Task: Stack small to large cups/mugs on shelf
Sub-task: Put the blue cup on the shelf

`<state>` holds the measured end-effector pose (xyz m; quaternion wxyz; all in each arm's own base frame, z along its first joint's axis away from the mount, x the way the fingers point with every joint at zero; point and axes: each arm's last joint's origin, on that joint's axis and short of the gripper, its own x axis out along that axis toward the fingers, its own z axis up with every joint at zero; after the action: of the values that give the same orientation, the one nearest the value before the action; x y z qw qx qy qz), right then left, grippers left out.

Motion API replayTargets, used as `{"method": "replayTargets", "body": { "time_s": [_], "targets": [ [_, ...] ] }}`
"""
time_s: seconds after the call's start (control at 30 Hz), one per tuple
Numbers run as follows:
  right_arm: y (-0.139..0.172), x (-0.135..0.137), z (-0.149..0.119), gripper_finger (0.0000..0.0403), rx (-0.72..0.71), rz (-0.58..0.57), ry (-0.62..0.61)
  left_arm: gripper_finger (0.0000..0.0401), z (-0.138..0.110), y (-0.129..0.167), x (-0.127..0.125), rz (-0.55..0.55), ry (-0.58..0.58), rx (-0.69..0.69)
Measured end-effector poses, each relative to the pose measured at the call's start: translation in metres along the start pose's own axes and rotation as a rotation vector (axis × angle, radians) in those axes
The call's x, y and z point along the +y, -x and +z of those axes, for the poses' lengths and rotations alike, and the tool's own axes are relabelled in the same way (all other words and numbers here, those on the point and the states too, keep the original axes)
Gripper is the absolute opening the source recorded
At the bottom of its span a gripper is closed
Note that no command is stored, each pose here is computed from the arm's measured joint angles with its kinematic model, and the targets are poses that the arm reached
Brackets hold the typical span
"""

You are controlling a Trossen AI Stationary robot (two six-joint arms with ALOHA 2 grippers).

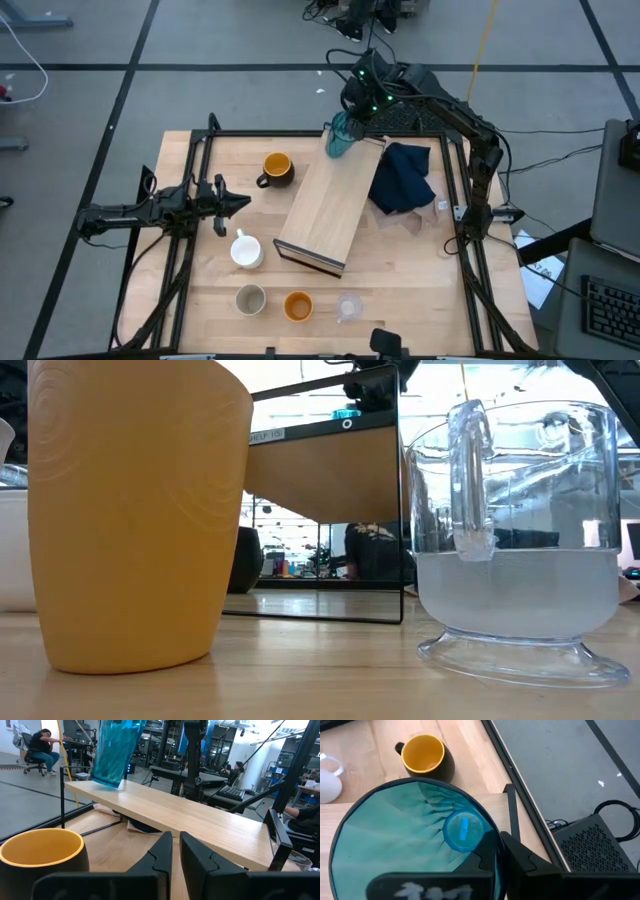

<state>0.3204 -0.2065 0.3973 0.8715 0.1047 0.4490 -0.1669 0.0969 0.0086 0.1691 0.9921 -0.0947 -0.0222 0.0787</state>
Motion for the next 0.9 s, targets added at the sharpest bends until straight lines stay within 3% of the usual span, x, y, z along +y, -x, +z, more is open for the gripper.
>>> {"method": "replayTargets", "body": {
  "time_s": [0.9],
  "targets": [
    [-0.0055, -0.0003, -0.0041, 0.0, 0.036, 0.006, 0.003, 0.0037, 0.0, 0.0, 0.0, 0.0, -0.002, 0.0]
  ]
}}
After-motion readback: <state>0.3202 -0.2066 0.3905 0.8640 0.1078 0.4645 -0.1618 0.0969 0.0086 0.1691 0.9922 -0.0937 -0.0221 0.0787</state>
